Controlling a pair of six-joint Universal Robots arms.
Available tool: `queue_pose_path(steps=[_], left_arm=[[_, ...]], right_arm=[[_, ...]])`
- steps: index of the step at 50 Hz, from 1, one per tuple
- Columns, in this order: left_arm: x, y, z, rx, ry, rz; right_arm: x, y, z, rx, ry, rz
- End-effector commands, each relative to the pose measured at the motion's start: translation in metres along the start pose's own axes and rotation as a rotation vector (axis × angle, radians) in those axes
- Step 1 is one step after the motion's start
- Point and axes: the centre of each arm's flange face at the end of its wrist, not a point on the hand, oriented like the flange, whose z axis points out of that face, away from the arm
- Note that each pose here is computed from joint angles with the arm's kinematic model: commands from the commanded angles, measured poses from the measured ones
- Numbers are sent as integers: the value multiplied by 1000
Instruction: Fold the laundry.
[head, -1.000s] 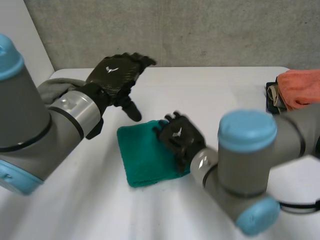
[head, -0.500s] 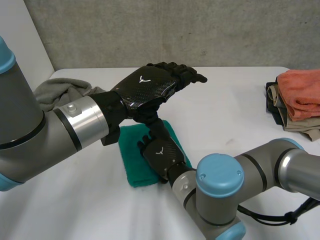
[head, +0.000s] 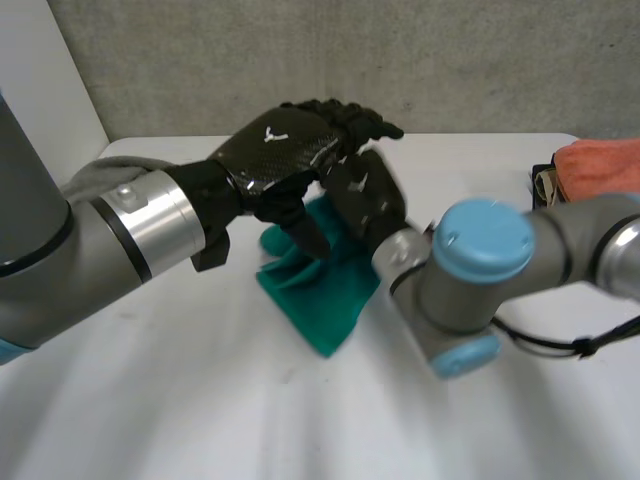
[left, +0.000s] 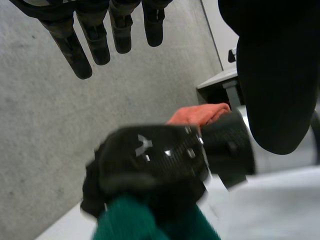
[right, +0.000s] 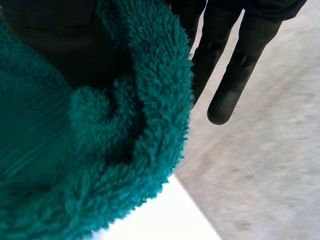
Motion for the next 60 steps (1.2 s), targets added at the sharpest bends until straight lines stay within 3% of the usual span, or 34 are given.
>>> queue_pose_path(steps=[1, 10, 19, 27, 31, 34, 39, 45, 48, 51, 60], left_arm=[[-6, -14, -2, 35, -18, 24], [-7, -13, -2, 35, -18, 20], [-5, -20, 0, 55, -13, 33], [-4, -20, 1, 55, -10, 33], [1, -16, 2, 44, 3, 23], [3, -12, 2, 35, 10, 16], [5, -6, 2, 17, 14, 1], [5, -2, 2, 9, 17, -5], [5, -5, 3, 15, 18, 0], [8, -6, 3, 19, 24, 2], [12, -7, 2, 17, 31, 0]], right_arm=[[46, -13, 12, 17, 86, 0], [94, -6, 21, -8, 184, -15], [213, -18, 24, 63, 437, -77], [313, 26, -2, -4, 648, -157], [343, 81, -27, -102, 717, -173], [353, 115, -42, -139, 731, -180], [337, 182, -66, -247, 608, -204], [317, 198, -78, -320, 508, -258], [317, 195, -81, -333, 525, -255], [332, 159, -85, -307, 595, -250], [346, 102, -115, -330, 666, -186]])
